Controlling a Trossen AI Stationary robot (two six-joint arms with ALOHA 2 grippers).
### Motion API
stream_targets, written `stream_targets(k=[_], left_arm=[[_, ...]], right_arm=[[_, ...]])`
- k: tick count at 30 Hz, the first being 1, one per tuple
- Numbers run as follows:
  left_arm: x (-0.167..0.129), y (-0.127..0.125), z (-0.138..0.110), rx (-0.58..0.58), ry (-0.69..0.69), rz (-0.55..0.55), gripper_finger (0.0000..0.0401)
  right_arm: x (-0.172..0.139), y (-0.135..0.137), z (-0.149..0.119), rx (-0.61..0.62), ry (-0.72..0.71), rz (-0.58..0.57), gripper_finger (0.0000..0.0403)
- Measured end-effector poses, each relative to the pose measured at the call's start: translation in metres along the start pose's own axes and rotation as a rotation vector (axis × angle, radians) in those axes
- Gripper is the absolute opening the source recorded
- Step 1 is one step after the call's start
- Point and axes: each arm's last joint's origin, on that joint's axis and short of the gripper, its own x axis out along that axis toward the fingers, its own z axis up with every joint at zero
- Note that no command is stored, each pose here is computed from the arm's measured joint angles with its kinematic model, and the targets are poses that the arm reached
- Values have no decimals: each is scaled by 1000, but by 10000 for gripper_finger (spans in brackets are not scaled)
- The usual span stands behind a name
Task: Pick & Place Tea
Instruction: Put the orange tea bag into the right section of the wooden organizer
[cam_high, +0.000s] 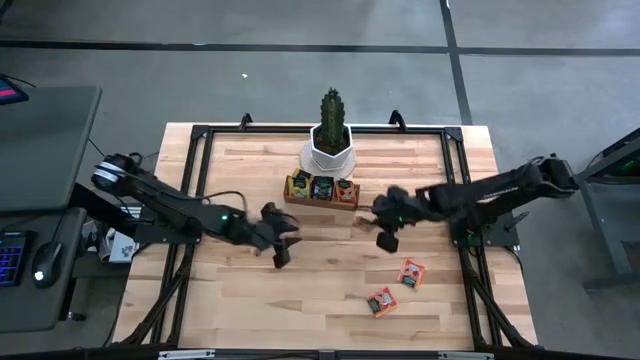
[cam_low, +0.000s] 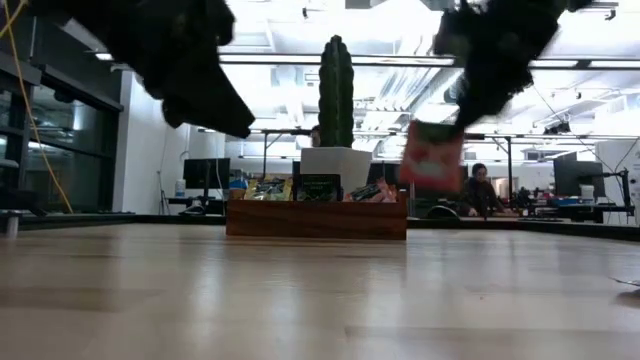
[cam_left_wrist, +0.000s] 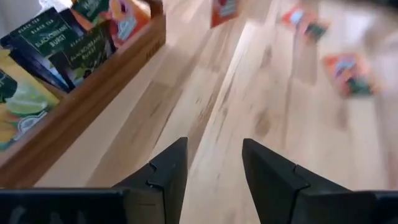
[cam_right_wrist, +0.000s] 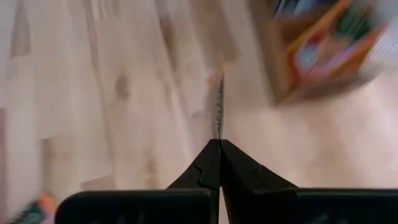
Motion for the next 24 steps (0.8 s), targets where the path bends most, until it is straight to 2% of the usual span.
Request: stream_targets(k=[5, 9, 13, 18, 21, 24], left_arm=[[-3, 10, -12, -88, -149, -81, 150], [-3, 15, -18, -101, -253, -70, 150], [-6, 28, -34, -167, -385, -82, 150], [-16, 45, -54, -244, -510, -146, 150], [-18, 51, -60, -257, -529, -158, 150], [-20, 52, -62, -266, -540, -167, 150]], right_arm=[[-27, -12, 43, -218, -63, -83, 0], [-42, -27, 68, -317, -112, -148, 0], [-37, -45, 87, -329, -97, -147, 0], [-8, -65, 104, -314, -4, -104, 0], [9, -76, 109, -268, 45, -47, 0], [25, -85, 109, -230, 96, -48, 0]])
